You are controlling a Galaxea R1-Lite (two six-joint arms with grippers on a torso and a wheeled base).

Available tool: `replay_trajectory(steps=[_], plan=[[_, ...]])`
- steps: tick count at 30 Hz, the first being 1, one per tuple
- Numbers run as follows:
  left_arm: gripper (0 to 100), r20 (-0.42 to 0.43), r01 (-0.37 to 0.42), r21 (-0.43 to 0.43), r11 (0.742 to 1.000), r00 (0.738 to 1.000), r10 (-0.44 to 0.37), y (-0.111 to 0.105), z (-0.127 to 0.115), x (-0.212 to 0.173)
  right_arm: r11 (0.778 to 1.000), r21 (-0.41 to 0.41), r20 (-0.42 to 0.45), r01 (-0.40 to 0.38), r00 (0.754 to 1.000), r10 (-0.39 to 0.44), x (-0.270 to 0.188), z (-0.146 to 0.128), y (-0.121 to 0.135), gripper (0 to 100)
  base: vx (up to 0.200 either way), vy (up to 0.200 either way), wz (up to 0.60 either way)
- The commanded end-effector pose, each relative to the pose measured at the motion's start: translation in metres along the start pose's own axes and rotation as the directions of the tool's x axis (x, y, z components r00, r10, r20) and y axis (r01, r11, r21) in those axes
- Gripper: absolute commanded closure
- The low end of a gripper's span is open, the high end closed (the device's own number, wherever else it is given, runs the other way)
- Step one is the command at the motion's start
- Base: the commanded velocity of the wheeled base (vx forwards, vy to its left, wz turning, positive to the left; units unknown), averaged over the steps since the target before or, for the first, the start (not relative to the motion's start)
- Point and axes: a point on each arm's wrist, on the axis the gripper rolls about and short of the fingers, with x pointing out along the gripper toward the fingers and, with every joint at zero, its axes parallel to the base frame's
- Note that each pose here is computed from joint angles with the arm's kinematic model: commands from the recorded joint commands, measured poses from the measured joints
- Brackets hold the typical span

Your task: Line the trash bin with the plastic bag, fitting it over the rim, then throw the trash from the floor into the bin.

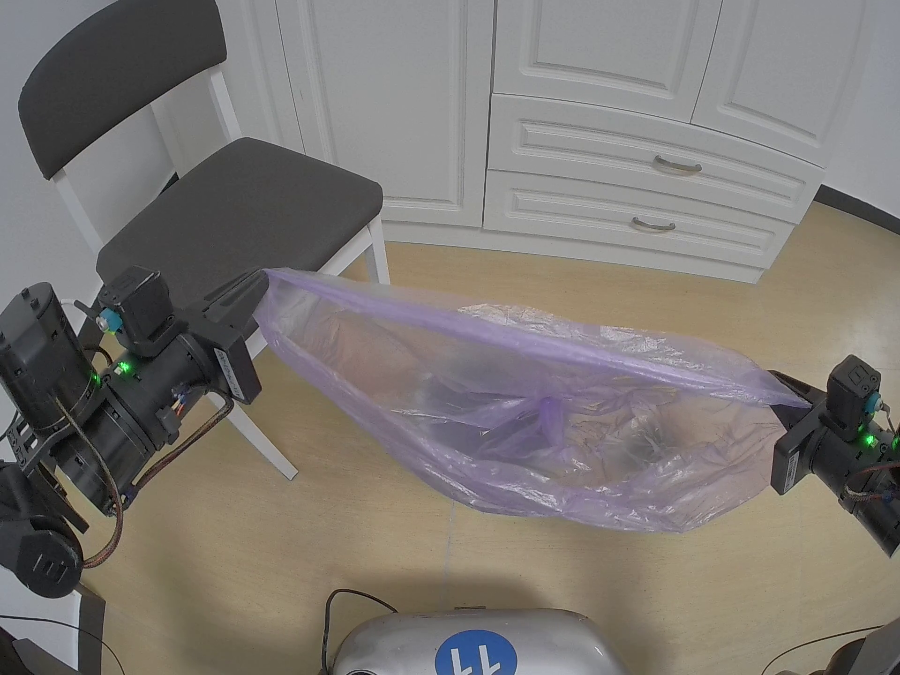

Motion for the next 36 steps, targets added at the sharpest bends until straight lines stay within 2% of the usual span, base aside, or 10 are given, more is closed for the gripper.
replay_trajectory(steps=[1,4,8,11,12,17,21,25,31,36], plan=[[100,0.031,0.041,-0.008,0.999,0.999,-0.041,-0.012,-0.006,0.011,0.999,0.010,0.025,-0.037,0.999,0.037,0.000,0.003,0.006,100,0.000,0.000,0.00],[100,0.107,0.047,-0.019,0.999,0.993,-0.045,-0.022,-0.003,0.014,0.986,0.082,0.137,-0.144,0.982,0.132,-0.006,0.014,0.015,100,0.000,0.000,0.00],[100,0.165,0.051,-0.008,0.999,0.985,-0.049,-0.035,0.004,0.011,0.980,0.120,0.196,-0.162,0.971,0.137,-0.006,0.021,0.016,100,0.000,0.000,0.00],[100,0.186,0.130,-0.021,0.991,0.975,-0.124,-0.063,0.009,0.003,0.965,0.173,0.254,-0.197,0.956,0.150,-0.002,0.027,0.024,100,0.000,0.000,0.00],[100,0.186,0.130,-0.021,0.991,0.975,-0.124,-0.063,0.009,0.003,0.965,0.173,0.254,-0.197,0.956,0.150,-0.002,0.027,0.024,100,0.000,0.000,0.00],[100,0.193,0.240,-0.058,0.969,0.955,-0.225,-0.102,0.012,-0.010,0.951,0.194,0.325,-0.242,0.930,0.170,0.003,0.030,0.035,100,0.000,0.000,0.00],[100,0.215,0.292,-0.082,0.953,0.939,-0.269,-0.123,0.009,-0.013,0.940,0.174,0.329,-0.293,0.917,0.225,0.004,0.027,0.045,100,0.000,0.000,0.00],[100,0.208,0.299,-0.098,0.949,0.939,-0.275,-0.140,0.005,-0.007,0.938,0.161,0.307,-0.306,0.919,0.247,0.009,0.024,0.053,100,0.000,0.000,0.00],[100,0.183,0.326,-0.204,0.923,0.939,-0.291,-0.165,-0.009,0.010,0.928,0.171,0.315,-0.330,0.911,0.266,0.017,0.022,0.067,100,0.000,0.000,0.00],[100,0.160,0.280,-0.242,0.929,0.956,-0.246,-0.165,-0.024,0.034,0.923,0.182,0.337,-0.338,0.904,0.264,0.025,0.017,0.079,100,0.000,0.000,0.00]])
